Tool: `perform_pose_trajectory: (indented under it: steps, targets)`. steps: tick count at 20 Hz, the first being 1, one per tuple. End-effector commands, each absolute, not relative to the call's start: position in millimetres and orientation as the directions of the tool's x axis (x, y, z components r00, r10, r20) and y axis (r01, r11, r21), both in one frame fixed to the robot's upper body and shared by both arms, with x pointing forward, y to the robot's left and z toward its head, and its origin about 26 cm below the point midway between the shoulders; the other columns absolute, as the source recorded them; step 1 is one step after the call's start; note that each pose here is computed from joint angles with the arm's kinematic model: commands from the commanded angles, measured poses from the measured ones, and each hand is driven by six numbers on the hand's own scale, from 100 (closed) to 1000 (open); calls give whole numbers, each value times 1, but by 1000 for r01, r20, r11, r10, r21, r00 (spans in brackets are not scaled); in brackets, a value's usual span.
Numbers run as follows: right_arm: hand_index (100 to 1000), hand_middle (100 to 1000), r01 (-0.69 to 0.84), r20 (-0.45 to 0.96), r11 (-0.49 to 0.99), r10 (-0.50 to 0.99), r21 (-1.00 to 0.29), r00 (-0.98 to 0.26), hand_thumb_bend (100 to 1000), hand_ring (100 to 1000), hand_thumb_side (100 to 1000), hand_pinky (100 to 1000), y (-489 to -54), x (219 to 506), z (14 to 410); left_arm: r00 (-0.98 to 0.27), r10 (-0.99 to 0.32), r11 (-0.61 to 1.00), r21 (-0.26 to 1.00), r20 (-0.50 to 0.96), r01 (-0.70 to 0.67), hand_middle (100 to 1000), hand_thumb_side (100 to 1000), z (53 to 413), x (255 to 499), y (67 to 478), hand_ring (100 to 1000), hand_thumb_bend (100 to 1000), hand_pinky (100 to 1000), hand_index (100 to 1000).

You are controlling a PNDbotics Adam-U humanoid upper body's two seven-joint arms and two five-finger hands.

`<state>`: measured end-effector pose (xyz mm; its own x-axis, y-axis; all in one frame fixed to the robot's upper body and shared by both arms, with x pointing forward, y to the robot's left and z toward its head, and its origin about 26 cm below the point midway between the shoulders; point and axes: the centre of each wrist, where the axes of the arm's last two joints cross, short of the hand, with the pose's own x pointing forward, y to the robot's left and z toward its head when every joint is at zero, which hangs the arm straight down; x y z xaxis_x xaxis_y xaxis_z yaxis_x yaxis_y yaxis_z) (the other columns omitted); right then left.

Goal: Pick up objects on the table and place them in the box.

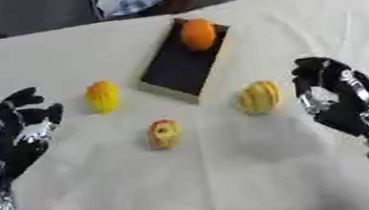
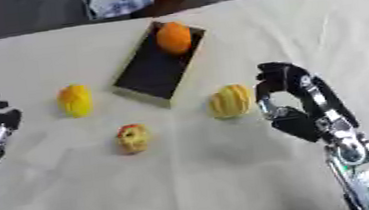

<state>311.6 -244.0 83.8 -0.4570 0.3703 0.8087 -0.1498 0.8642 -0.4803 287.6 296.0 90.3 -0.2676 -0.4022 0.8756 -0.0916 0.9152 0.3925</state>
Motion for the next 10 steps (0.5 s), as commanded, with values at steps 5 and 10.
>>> perform_pose_trajectory:
  steps: [5,10]
  targets:
    - [815,686,-142,790,860,370,-490,-489,100,713,382,733,-244,312,94,-283,-507,858,507,814,-82,706,484,106,289,309,680,518,729,844]
    - [815,686,-145,788,855,375,-497,-488,100,712,382,733,-245,312,94,-296,-655,728,686,695,0,740,415,120,294,318,715,527,753,857]
